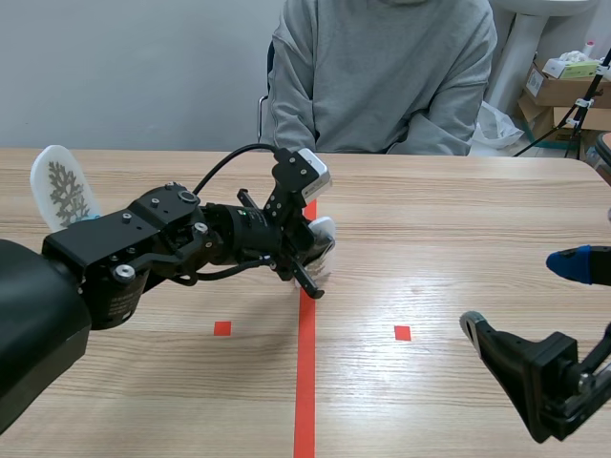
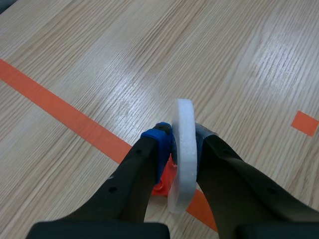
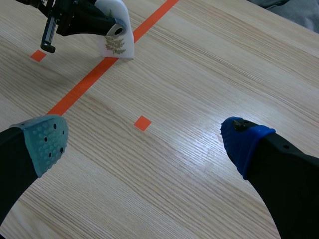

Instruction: Do the leaf sorting experiment

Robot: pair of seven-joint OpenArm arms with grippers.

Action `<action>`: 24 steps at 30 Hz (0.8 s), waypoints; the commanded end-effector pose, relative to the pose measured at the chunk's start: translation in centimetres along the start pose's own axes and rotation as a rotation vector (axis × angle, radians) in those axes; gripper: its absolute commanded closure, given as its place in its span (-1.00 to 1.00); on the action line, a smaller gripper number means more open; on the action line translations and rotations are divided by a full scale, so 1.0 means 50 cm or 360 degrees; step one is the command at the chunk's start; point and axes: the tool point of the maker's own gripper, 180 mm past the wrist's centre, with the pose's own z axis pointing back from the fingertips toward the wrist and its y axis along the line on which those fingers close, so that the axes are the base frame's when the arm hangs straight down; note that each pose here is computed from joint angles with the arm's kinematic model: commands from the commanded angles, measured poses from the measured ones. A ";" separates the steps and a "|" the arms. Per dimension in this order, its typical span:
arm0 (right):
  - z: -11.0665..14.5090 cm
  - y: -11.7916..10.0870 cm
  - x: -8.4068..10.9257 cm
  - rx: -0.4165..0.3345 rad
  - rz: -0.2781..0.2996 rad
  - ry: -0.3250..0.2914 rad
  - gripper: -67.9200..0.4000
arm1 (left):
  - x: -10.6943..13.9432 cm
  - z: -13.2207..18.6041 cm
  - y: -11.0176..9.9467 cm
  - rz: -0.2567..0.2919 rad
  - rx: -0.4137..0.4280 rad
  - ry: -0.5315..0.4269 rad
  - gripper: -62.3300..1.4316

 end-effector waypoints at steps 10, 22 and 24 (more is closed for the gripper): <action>-0.002 -0.006 0.021 -0.0011 0.0016 -0.0055 -0.88 | 0.057 0.087 -0.015 0.0130 -0.0061 -0.0212 0.83; -0.002 -0.006 0.021 -0.0011 0.0016 -0.0055 -0.88 | -0.005 0.342 0.009 0.0466 0.0377 -0.0381 0.83; -0.002 -0.006 0.021 -0.0011 0.0016 -0.0053 -0.88 | -0.023 0.374 0.007 0.0504 0.0436 -0.0363 0.83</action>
